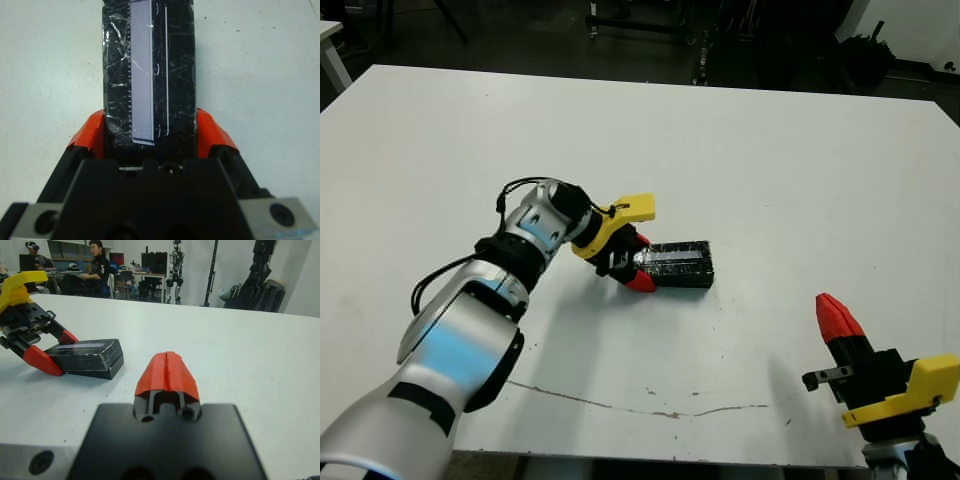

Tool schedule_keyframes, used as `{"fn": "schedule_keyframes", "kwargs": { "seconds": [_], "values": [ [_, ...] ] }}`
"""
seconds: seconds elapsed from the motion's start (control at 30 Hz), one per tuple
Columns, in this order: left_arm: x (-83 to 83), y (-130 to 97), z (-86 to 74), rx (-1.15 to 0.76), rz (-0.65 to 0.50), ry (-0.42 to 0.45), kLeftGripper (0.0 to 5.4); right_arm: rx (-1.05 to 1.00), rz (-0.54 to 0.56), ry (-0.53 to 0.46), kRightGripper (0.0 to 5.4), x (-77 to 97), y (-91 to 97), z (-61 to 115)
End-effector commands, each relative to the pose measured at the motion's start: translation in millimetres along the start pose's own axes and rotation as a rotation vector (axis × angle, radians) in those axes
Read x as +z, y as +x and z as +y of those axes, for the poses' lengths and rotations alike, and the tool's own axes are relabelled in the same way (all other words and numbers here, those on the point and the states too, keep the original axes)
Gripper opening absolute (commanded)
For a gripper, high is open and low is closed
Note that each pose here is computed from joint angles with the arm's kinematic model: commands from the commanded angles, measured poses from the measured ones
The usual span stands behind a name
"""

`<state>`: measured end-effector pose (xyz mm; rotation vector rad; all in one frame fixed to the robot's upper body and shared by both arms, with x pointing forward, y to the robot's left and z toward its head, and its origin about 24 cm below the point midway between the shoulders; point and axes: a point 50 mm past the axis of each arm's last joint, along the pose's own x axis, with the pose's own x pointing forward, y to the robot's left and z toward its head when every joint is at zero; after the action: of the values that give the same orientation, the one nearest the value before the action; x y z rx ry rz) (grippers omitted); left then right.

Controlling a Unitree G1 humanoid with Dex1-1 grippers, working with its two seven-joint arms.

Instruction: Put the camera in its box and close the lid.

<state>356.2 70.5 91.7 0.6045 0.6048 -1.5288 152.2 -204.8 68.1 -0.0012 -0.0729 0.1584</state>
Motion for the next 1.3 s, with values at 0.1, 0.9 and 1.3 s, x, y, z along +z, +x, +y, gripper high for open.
{"fn": "schedule_keyframes", "kwargs": {
  "seconds": [0.1,0.9,1.3],
  "values": [
    [18.9,34,-14.8,-0.152,-0.013,0.074,3.18,-0.015,0.008,-0.005,0.0,-2.6,-2.5,-0.7],
    [19.2,38,-13.4,-0.114,0.134,0.198,3.8,-0.018,0.01,0.0,0.0,-2.0,-1.1,-1.0],
    [11.5,35,-11.8,-0.066,0.151,0.282,5.39,-0.015,0.009,-0.001,0.0,0.2,1.5,-0.3]
  ]
}}
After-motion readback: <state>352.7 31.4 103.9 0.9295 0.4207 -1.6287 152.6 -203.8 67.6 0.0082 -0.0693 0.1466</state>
